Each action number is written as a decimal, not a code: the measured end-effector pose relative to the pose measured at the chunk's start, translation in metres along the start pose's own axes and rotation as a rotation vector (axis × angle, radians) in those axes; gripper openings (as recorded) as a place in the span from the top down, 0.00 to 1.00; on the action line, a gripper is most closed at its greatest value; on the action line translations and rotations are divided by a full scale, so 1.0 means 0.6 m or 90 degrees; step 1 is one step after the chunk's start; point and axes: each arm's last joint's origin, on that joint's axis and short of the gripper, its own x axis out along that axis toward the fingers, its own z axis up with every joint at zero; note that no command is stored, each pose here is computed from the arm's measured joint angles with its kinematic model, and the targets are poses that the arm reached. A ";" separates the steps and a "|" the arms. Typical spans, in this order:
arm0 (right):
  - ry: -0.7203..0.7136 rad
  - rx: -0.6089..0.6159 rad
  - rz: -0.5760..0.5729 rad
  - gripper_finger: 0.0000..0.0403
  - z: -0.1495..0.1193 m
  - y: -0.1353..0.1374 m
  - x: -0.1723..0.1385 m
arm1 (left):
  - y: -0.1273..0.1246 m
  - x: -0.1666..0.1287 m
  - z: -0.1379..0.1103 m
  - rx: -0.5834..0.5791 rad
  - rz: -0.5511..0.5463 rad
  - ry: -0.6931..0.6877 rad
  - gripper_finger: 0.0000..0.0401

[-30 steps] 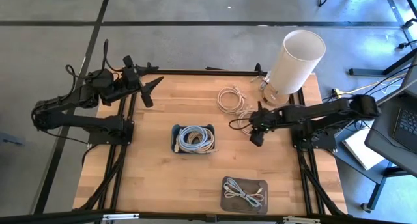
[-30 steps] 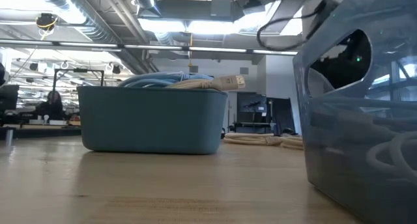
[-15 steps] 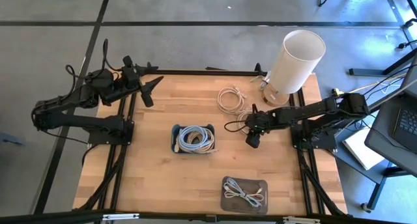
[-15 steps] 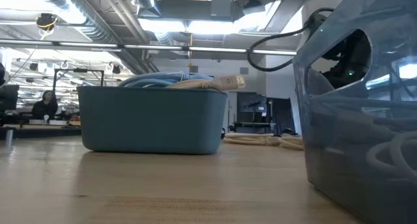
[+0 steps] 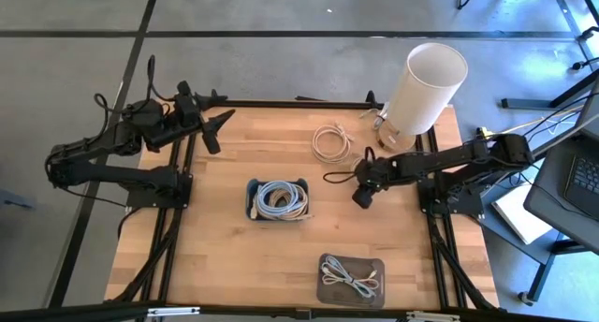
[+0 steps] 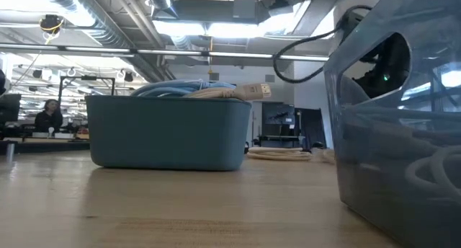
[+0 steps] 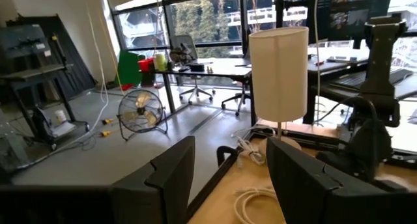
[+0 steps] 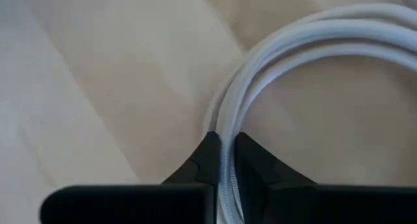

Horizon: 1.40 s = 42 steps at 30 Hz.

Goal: Pick & Place USB Port
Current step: Put the brown charger cable into the blue bin

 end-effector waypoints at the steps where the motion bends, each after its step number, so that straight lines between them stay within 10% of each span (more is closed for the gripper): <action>1: -0.006 0.002 -0.011 0.93 0.004 0.002 -0.009 | 0.000 0.000 0.000 -0.007 -0.002 0.001 0.54; 6: -0.005 0.008 -0.042 0.93 0.027 0.022 -0.089 | -0.001 0.000 -0.007 -0.032 -0.008 0.027 0.54; 15: -0.300 -0.022 0.003 0.93 0.108 0.079 -0.313 | -0.003 0.000 -0.011 -0.074 -0.027 0.042 0.54; 22: -0.497 -0.120 0.052 0.93 0.169 0.106 -0.416 | -0.019 0.009 -0.002 -0.191 -0.192 0.025 0.54; 33: -0.543 -0.183 0.106 0.93 0.222 0.146 -0.397 | -0.070 0.083 0.014 -0.267 -0.462 -0.029 0.54; 42: -0.593 -0.198 0.183 0.93 0.243 0.164 -0.394 | -0.090 0.142 -0.006 -0.280 -0.506 -0.010 0.54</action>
